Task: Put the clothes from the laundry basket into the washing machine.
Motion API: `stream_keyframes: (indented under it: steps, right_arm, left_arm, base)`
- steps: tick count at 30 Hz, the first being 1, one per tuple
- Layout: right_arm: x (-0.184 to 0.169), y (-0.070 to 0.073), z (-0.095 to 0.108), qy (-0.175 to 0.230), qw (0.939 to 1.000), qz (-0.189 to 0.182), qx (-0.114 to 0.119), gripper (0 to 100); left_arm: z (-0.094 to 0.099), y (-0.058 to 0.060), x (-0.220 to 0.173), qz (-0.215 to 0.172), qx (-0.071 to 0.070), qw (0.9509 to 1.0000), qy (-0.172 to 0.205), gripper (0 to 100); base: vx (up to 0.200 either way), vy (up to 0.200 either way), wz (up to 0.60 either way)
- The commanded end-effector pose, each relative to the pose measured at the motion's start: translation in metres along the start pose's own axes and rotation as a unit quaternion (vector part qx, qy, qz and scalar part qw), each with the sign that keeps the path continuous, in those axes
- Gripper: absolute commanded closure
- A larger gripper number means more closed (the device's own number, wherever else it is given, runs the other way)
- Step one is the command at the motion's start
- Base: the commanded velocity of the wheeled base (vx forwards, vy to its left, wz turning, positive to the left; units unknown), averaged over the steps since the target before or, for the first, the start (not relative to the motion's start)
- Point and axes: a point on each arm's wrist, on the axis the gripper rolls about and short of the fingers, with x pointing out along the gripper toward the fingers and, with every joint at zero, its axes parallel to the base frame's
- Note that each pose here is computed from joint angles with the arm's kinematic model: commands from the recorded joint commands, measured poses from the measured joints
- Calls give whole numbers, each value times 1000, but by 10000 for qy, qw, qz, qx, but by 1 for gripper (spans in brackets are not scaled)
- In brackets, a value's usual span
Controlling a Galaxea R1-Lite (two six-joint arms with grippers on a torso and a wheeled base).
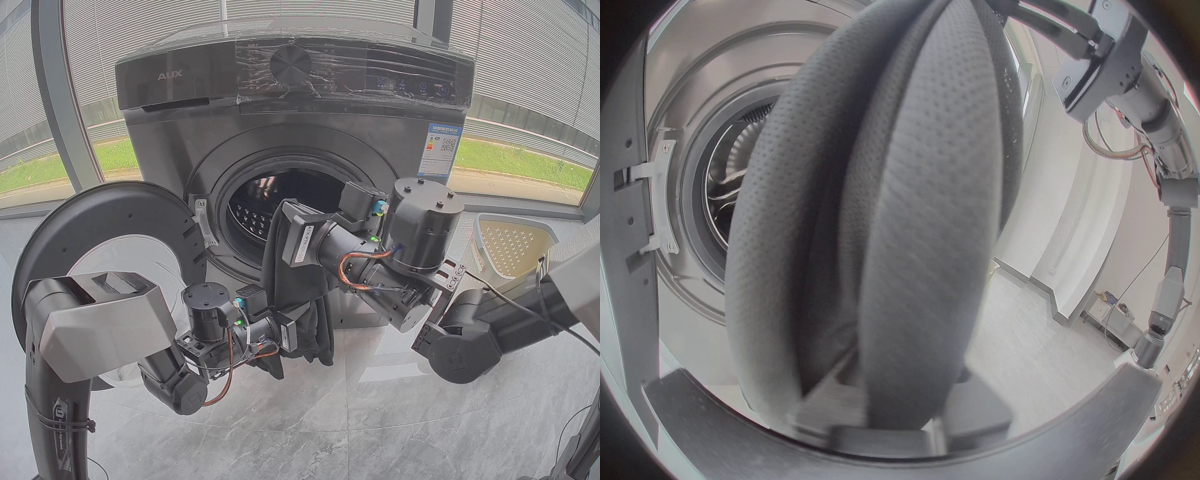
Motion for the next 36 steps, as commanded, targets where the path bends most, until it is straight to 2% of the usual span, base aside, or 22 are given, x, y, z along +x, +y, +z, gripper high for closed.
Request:
stream_keyframes:
  steps: [1, 5, 6, 9, 10, 11, 13, 16, 17, 18, 22, 23, 24, 30, 35, 36]
  right_arm:
    - [3, -4, -4, 34, 10000, -55, -16, 100]
    - [4, -7, -6, 61, 9999, -100, -34, 100]
    - [5, -11, -8, 74, 9999, -142, -44, 100]
    - [6, -15, -8, 4, 9998, -173, -78, 100]
    - [8, -22, -8, -29, 9995, -251, -170, 100]
    - [9, -25, -8, -36, 9994, -280, -197, 0]
    - [9, -25, -8, -36, 9994, -280, -197, 0]
    - [11, -41, -4, -67, 9985, -483, -263, 0]
    - [11, -41, -4, -67, 9985, -483, -263, 0]
    - [11, -51, -3, -87, 9977, -603, -303, 0]
    - [4, -62, -8, 82, 9962, -747, -438, 0]
    - [4, -62, -8, 82, 9962, -747, -438, 0]
    - [-1, -69, -11, 186, 9951, -846, -475, 0]
    - [-19, -96, -31, 626, 9886, -1188, -684, 0]
    - [-32, -109, -46, 890, 9851, -1242, -793, 0]
    - [-38, -114, -51, 1046, 9834, -1226, -835, 0]
  left_arm:
    - [7, -9, -5, -106, 39, 9999, -118, 100]
    - [11, -17, -12, -175, 43, 9998, -108, 100]
    - [10, -22, -14, -236, 56, 9996, -108, 100]
    - [8, -25, -16, -239, 80, 9996, -137, 100]
    - [5, -28, -19, -224, 129, 9996, -80, 100]
    - [5, -28, -19, -223, 142, 9996, -73, 100]
    - [5, -28, -19, -223, 150, 9996, -73, 100]
    - [16, -30, -26, -234, 173, 9994, -169, 100]
    - [16, -30, -26, -234, 173, 9994, -169, 100]
    - [23, -31, -27, -231, 190, 9992, -282, 100]
    - [43, -32, -29, -236, 246, 9977, -590, 100]
    - [43, -32, -29, -236, 246, 9977, -590, 100]
    - [52, -31, -27, -216, 274, 9966, -749, 100]
    - [71, -21, -17, 257, 327, 9914, -1240, 100]
    - [80, -18, -15, 350, 343, 9888, -1410, 100]
    - [81, -18, -15, 364, 345, 9885, -1427, 100]
  base:
    - [0, 0, 0]
    - [0, 0, 0]
    - [0, 0, 0]
    - [0, 0, 0]
    - [0, 0, 0]
    - [0, 0, 0]
    - [0, 0, 0]
    - [0, 0, 0]
    - [0, 0, 0]
    - [0, 0, 0]
    - [0, 0, 0]
    - [0, 0, 0]
    - [0, 0, 0]
    - [0, 0, 0]
    - [0, 0, 0]
    - [0, 0, 0]
